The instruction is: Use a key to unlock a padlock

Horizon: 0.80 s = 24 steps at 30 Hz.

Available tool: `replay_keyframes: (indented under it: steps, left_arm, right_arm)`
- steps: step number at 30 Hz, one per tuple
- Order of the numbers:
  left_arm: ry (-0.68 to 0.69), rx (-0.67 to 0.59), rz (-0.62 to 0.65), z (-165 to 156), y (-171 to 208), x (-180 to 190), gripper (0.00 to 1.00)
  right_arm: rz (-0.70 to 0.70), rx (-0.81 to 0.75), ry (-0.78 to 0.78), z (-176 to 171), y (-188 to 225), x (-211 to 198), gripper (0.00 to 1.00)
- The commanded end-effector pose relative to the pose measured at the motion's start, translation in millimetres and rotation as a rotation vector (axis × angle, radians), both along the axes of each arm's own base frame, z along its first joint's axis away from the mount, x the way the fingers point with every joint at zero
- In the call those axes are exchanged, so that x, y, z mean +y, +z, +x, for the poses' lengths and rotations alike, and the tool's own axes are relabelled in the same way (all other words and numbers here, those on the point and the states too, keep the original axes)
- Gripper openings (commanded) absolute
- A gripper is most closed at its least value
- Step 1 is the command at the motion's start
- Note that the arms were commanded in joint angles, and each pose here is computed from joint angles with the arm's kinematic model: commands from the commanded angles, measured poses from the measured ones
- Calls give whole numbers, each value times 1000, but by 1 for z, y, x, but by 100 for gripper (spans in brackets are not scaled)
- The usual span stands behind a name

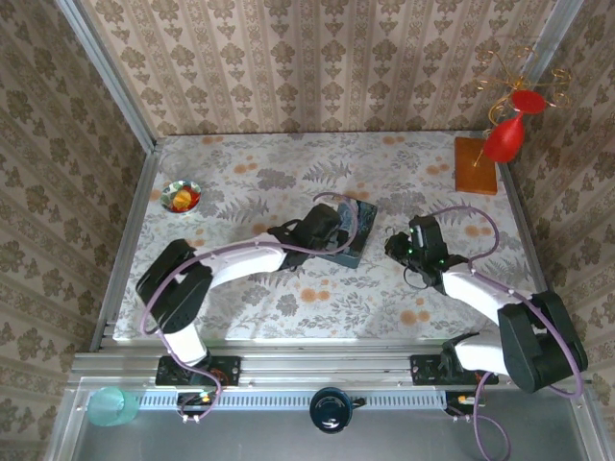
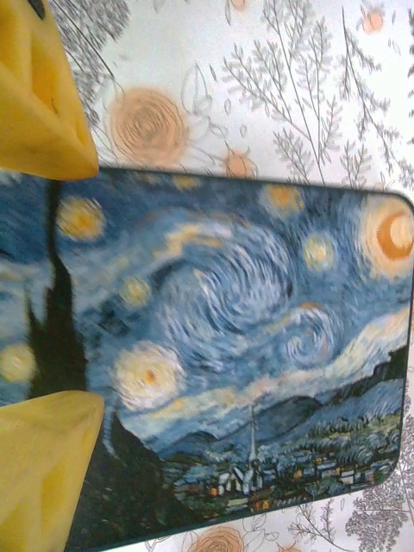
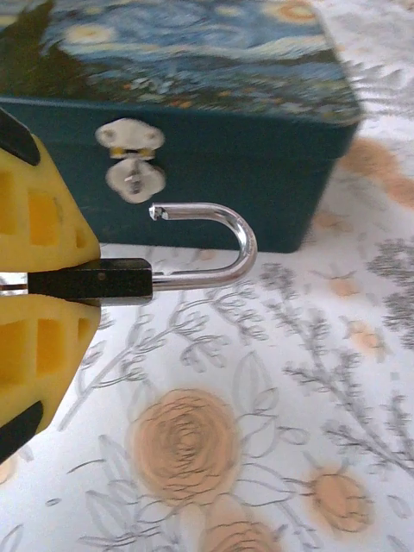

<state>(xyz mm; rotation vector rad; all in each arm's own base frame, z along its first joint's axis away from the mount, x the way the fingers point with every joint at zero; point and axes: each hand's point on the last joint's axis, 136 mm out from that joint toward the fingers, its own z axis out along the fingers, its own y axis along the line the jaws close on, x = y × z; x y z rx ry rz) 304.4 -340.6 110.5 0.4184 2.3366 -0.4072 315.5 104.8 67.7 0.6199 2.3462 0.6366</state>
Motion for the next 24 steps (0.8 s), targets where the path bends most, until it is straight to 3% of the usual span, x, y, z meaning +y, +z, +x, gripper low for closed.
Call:
replay_keyframes:
  steps: [1,5,10,14,18,20,24]
  left_arm:
    - [33,-9,-37,1,13,27,68]
    - [85,-37,-63,2,13,61,69]
    - [168,-51,-63,0,5,111,70]
    - [259,-78,-40,2,4,158,89]
    - [336,-121,6,6,15,202,89]
    - [395,-163,77,10,23,231,99]
    - [543,-245,215,19,31,295,100]
  right_arm:
    - [-6,94,112,-29,-19,7,0]
    - [13,121,176,-37,-24,16,5]
    - [-60,141,190,-42,-27,7,33]
    - [-179,114,169,-36,-13,-12,54]
    - [-279,32,109,-23,17,-36,58]
    - [-355,-45,77,-12,39,-49,59]
    - [-538,-173,12,11,71,-75,64]
